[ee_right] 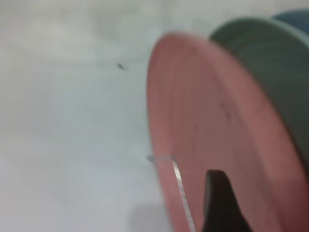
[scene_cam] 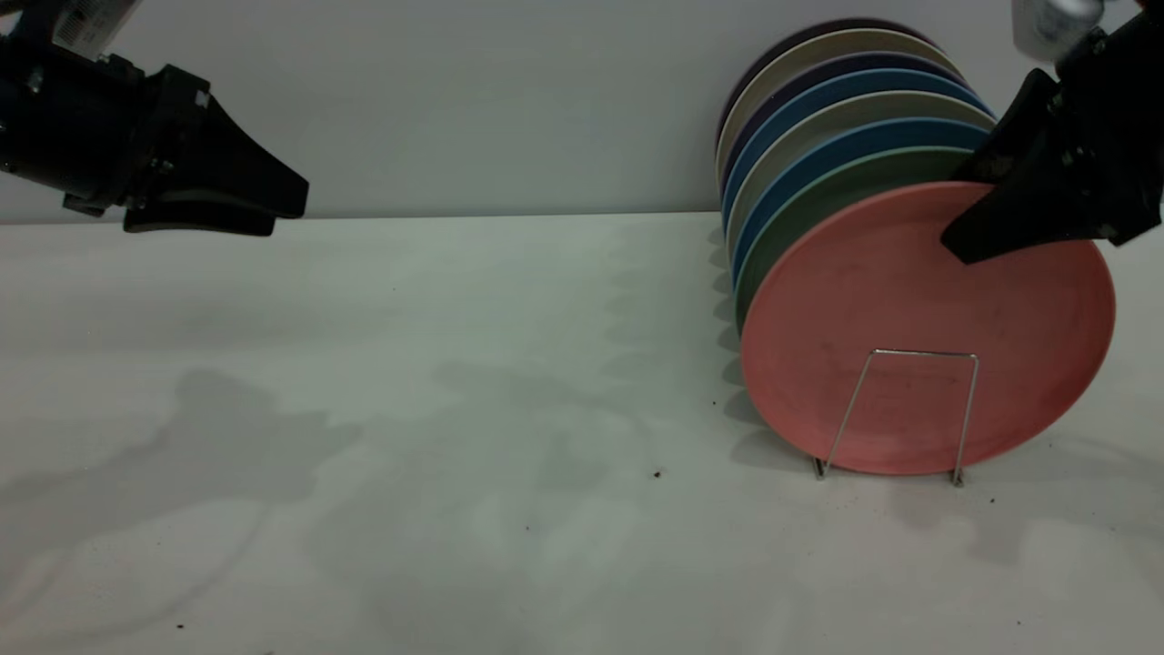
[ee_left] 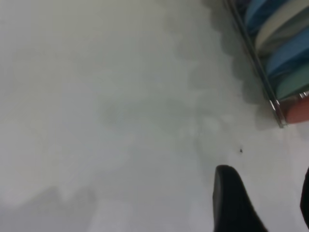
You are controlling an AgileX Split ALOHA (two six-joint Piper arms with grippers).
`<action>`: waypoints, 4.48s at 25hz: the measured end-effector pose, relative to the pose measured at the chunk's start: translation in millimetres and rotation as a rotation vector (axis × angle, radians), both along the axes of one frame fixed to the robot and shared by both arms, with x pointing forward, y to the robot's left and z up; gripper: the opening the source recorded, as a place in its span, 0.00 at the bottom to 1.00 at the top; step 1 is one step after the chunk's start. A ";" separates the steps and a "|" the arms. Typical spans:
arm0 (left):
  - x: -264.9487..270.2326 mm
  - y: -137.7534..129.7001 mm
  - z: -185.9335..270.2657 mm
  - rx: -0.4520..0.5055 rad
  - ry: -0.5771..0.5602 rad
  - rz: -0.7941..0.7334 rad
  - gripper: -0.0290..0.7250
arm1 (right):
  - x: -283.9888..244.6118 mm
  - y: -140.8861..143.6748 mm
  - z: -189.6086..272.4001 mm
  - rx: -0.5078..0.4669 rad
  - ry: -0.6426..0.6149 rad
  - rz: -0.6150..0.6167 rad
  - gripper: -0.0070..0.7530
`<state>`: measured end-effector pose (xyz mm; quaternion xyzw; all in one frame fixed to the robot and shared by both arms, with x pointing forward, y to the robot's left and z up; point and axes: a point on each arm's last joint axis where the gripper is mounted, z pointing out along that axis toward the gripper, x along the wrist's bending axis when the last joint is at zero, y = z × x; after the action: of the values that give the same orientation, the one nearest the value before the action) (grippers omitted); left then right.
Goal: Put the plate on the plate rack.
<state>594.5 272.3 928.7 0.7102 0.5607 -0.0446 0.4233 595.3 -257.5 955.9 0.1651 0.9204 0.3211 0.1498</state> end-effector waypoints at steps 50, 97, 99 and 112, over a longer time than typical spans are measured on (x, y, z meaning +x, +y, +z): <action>-333.1 30.0 133.5 0.557 -0.031 0.517 0.54 | -322.4 -14.3 91.2 0.215 0.177 -0.840 0.57; -373.0 29.4 103.4 0.536 -0.287 0.534 0.54 | -337.8 -27.5 84.3 0.203 0.017 -0.872 0.57; -373.0 29.4 103.4 0.536 -0.287 0.534 0.54 | -337.8 -27.5 84.3 0.203 0.017 -0.872 0.57; -373.0 29.4 103.4 0.536 -0.287 0.534 0.54 | -359.0 -28.7 85.7 0.281 -0.122 -0.891 0.57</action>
<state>221.5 301.6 1032.1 0.6237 0.6524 0.3146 0.2938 236.3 -286.2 1041.6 0.5434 0.6972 0.3560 0.3032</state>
